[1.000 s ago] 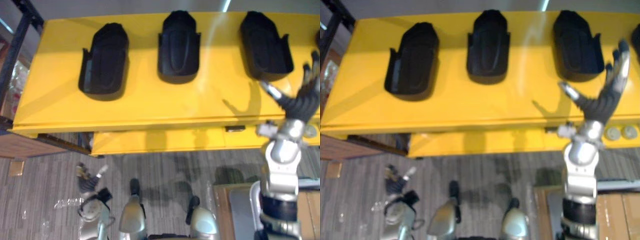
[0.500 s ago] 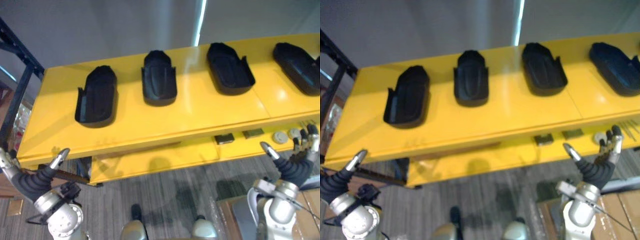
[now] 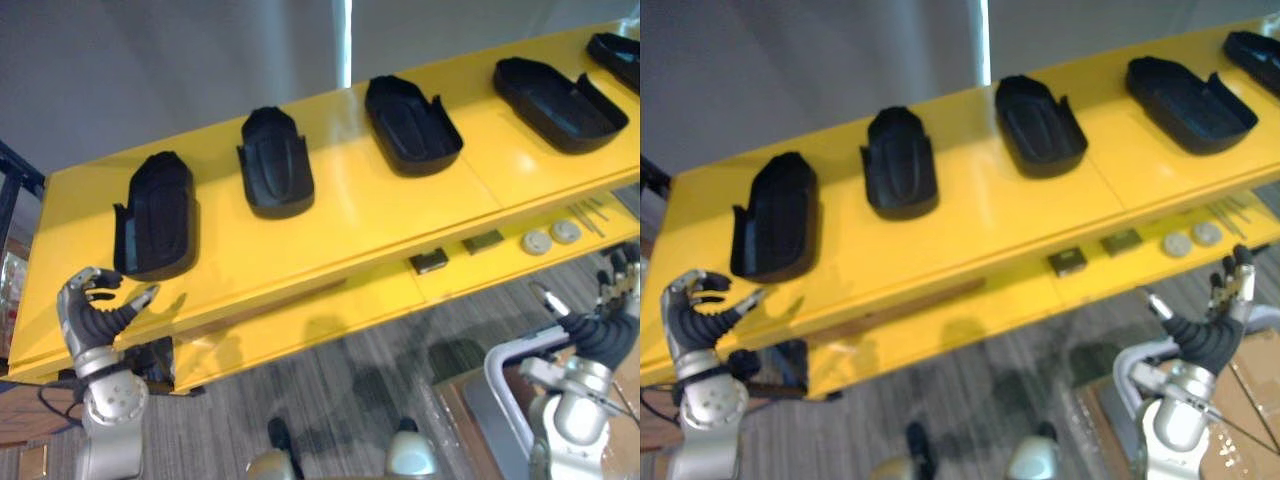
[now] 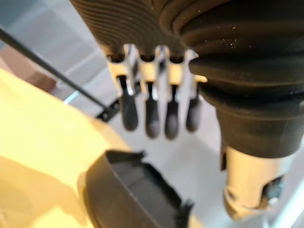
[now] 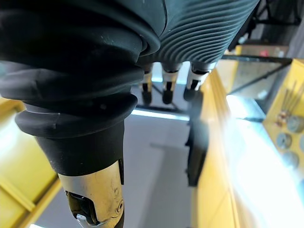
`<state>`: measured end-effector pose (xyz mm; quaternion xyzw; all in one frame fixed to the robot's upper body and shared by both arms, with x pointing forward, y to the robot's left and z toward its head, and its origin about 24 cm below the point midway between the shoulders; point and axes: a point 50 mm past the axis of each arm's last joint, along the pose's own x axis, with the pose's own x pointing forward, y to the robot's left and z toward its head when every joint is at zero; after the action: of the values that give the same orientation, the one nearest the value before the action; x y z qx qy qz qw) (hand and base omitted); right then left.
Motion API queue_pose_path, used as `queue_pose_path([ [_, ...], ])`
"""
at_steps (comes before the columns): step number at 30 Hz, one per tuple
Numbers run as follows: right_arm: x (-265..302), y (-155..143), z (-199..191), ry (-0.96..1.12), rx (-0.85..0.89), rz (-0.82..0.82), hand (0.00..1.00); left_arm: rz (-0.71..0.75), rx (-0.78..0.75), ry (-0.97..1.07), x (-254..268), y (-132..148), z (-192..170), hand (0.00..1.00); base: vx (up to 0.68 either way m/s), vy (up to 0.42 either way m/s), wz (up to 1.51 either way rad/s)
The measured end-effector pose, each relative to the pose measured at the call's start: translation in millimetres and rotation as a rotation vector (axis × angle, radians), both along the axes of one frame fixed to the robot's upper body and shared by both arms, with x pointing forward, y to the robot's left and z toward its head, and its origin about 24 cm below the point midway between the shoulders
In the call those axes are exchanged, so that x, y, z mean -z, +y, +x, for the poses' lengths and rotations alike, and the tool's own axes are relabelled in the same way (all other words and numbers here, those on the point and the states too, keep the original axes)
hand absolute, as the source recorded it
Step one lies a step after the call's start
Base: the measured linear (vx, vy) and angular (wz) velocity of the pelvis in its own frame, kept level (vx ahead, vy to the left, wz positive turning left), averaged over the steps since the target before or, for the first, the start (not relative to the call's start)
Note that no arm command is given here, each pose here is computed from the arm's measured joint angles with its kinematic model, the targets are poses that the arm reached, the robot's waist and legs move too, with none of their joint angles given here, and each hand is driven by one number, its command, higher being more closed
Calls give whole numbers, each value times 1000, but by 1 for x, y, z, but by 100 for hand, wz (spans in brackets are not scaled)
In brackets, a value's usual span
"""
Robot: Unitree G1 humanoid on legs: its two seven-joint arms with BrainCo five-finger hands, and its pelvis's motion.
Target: Walk over and take plastic housings, then place them on the shelf
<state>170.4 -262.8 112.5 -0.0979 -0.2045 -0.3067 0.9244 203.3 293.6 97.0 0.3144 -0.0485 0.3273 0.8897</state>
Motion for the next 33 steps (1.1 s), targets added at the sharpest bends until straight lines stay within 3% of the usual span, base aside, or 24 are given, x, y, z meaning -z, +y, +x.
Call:
queue_pose_path([
  [11,-2,-4,-2,15,-1,-37,0,-165,91,116,22,-2,20,100,-9,2,-4],
  [23,-2,-5,-3,23,-2,-45,0,-171,115,107,16,0,19,100,-4,1,-2],
  [28,-3,-5,-4,19,-1,-46,0,-159,190,128,12,-6,11,100,0,0,0],
  [33,6,-17,-8,85,107,37,0,-167,243,178,15,-10,5,100,-6,1,4],
])
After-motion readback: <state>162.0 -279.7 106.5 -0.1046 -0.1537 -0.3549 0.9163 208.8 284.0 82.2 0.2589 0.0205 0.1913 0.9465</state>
